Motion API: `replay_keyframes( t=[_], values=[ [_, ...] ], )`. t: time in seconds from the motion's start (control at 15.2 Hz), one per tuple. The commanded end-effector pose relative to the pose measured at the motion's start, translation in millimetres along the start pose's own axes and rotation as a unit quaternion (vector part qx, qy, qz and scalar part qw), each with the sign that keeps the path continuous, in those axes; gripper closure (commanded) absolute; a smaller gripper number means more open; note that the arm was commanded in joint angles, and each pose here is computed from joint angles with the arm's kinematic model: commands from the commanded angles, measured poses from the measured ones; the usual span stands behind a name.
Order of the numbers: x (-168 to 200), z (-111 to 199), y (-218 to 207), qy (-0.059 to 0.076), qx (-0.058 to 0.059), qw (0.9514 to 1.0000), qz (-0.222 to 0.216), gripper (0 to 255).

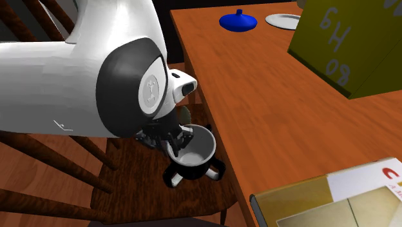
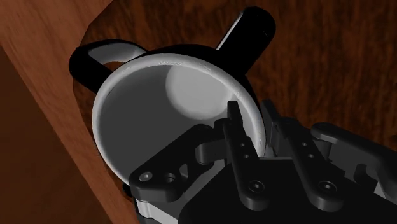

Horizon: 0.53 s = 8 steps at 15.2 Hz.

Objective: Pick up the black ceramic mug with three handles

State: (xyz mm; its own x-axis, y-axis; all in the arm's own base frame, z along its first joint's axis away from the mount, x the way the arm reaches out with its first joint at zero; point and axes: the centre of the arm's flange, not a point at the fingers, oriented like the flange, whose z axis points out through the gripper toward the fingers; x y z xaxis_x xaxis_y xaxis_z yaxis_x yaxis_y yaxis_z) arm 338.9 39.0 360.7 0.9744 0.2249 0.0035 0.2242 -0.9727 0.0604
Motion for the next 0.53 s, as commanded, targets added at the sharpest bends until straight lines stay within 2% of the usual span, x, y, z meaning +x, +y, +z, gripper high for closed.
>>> replay_keyframes(
  t=[0.0,0.33,0.46],
  values=[
    [0,-11,1,0.000,0.000,1.0000,0.000,255],
    [0,-37,3,0.000,0.000,1.0000,0.000,255],
    [0,-38,3,0.000,0.000,1.0000,0.000,255]
  ],
)
